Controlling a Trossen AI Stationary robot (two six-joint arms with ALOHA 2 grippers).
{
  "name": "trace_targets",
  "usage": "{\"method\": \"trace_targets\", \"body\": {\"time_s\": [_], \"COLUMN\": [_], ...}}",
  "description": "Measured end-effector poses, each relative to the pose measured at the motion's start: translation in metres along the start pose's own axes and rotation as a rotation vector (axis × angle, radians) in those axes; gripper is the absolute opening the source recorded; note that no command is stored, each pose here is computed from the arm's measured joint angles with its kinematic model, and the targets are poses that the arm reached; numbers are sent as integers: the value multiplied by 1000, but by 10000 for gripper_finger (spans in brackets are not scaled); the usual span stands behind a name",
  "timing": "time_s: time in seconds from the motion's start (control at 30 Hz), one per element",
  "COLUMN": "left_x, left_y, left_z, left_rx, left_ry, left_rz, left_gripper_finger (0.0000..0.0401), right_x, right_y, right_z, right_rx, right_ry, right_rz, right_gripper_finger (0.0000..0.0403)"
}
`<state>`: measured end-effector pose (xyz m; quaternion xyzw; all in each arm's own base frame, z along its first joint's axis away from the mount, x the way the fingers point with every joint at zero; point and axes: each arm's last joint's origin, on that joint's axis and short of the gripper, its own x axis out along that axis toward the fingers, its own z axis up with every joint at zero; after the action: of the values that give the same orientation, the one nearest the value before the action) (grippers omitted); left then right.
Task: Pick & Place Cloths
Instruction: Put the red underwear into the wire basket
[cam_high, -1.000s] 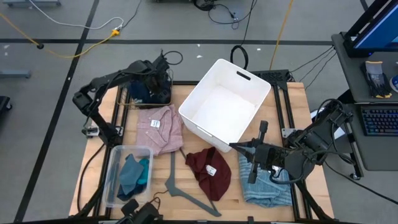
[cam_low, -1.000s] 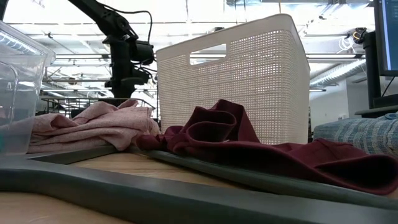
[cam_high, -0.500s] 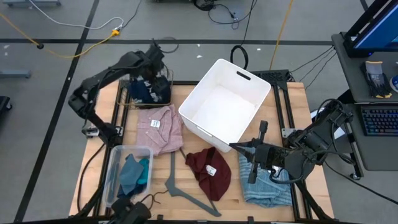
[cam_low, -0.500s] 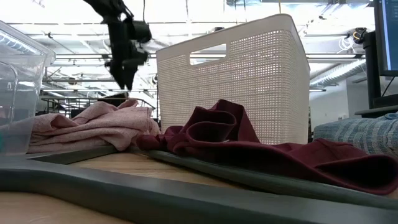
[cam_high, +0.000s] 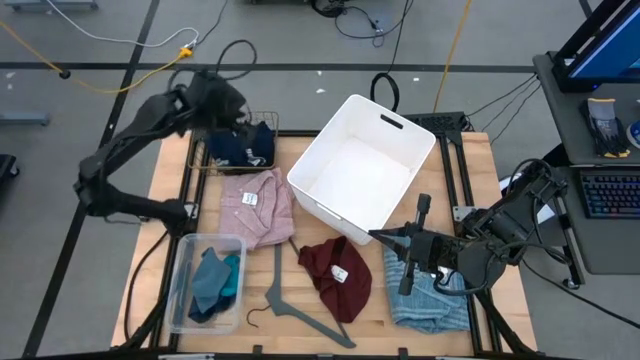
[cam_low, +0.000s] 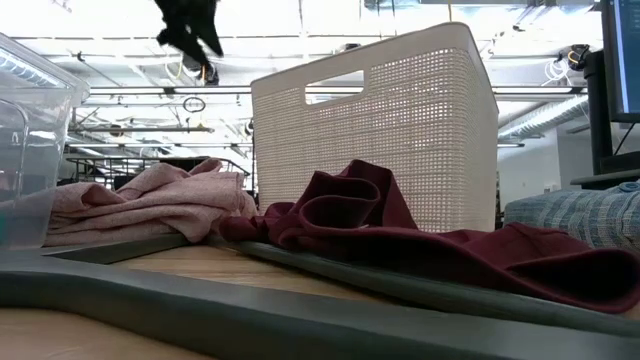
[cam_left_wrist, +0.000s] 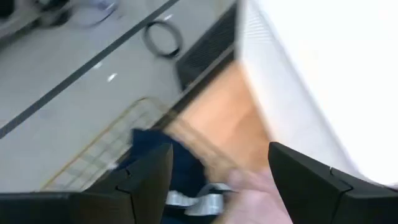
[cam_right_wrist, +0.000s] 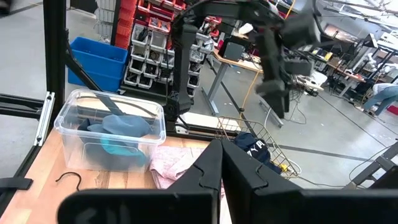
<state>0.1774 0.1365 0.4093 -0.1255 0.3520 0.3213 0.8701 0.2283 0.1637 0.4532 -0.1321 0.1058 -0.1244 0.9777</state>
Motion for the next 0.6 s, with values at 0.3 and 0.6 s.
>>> {"method": "trace_targets", "body": {"time_s": [0.3,0.6], "left_x": [-28,-37], "left_y": [-72,-152], "left_z": [-14,-29], "left_rx": [210,427], "left_ry": [-44,-93], "left_rz": [-265,-520], "left_gripper_finger": [269,269], "right_x": [0,0], "right_y": [0,1], "right_z": [0,0], "right_rx": [-2,-6], "right_ry": [0,2], "right_rz": [0,6], "right_gripper_finger": [0,0]}}
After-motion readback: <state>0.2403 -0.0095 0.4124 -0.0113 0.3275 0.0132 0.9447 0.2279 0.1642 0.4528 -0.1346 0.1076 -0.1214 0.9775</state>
